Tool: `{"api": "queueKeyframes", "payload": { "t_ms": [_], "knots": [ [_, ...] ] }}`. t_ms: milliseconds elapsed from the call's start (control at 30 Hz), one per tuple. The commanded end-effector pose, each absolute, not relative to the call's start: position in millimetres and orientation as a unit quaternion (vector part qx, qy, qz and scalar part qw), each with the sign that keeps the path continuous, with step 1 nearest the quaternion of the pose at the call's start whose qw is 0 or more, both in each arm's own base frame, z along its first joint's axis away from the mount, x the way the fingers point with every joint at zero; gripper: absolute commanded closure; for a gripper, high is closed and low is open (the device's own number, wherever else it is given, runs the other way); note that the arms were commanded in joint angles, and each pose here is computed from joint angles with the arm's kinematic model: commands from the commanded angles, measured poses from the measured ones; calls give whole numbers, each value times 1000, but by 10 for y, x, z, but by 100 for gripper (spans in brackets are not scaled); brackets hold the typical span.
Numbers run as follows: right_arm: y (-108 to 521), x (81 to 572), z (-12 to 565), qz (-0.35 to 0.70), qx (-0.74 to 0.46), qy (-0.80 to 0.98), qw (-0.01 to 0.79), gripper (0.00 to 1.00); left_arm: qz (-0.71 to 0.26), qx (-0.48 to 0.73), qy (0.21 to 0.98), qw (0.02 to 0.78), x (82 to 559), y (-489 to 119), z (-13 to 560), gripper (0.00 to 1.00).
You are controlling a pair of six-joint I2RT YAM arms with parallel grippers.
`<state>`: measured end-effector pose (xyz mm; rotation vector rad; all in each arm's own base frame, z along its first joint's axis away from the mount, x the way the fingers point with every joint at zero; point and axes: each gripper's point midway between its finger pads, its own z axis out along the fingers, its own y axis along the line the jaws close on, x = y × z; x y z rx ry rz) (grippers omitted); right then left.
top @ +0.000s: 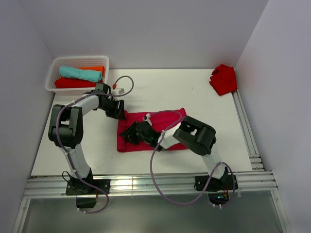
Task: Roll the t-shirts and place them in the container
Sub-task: Roll the tshirt
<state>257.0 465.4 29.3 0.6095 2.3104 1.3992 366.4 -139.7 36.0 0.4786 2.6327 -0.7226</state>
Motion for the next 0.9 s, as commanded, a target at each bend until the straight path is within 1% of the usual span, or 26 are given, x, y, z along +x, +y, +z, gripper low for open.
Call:
{"api": "queueKeyframes", "payload": {
  "t_ms": [0,33,67,133,167,233,267,300,333,367,433,500,533,567,633,867],
  "knots": [
    [4523,2622,429,445,214,839,229,55,-222,159,942,196,3793,-1409,324,44],
    [4433,2633,351,411,217,852,239,52,-219,159,943,195,3791,-1416,317,45],
    [4467,2646,470,409,208,852,252,50,-215,160,943,194,3788,-1430,306,45],
    [4363,2634,430,365,204,869,266,46,-205,161,945,195,3798,-1423,291,45],
    [4362,2705,559,355,203,865,291,45,-202,164,946,195,3797,-1438,286,46],
    [4296,2642,551,315,192,880,301,45,-197,162,947,195,3805,-1426,284,46],
    [4319,2714,694,308,192,874,323,45,-195,163,947,195,3807,-1425,285,46],
    [4341,2688,742,300,186,875,330,44,-193,162,948,196,3816,-1420,291,46],
    [4262,2647,699,268,179,886,333,44,-190,162,948,195,3815,-1417,288,46],
    [4303,2712,832,262,178,881,353,44,-190,162,949,195,3824,-1417,291,46],
    [4262,2645,838,222,163,891,360,44,-188,160,949,193,3820,-1412,289,46],
    [4344,2707,976,205,155,888,381,45,-186,161,950,193,3827,-1418,287,46],
    [4316,2637,865,173,139,899,378,45,-186,162,950,193,3828,-1422,290,46],
    [4420,2670,1011,178,135,894,387,46,-183,161,951,192,3830,-1412,278,46],
    [4511,2651,1046,164,121,896,395,46,-183,162,951,192,3835,-1420,276,46],
    [4824,2590,967,164,66,908,381,47,-180,160,953,187,3837,-1415,231,46]
  ]
}}
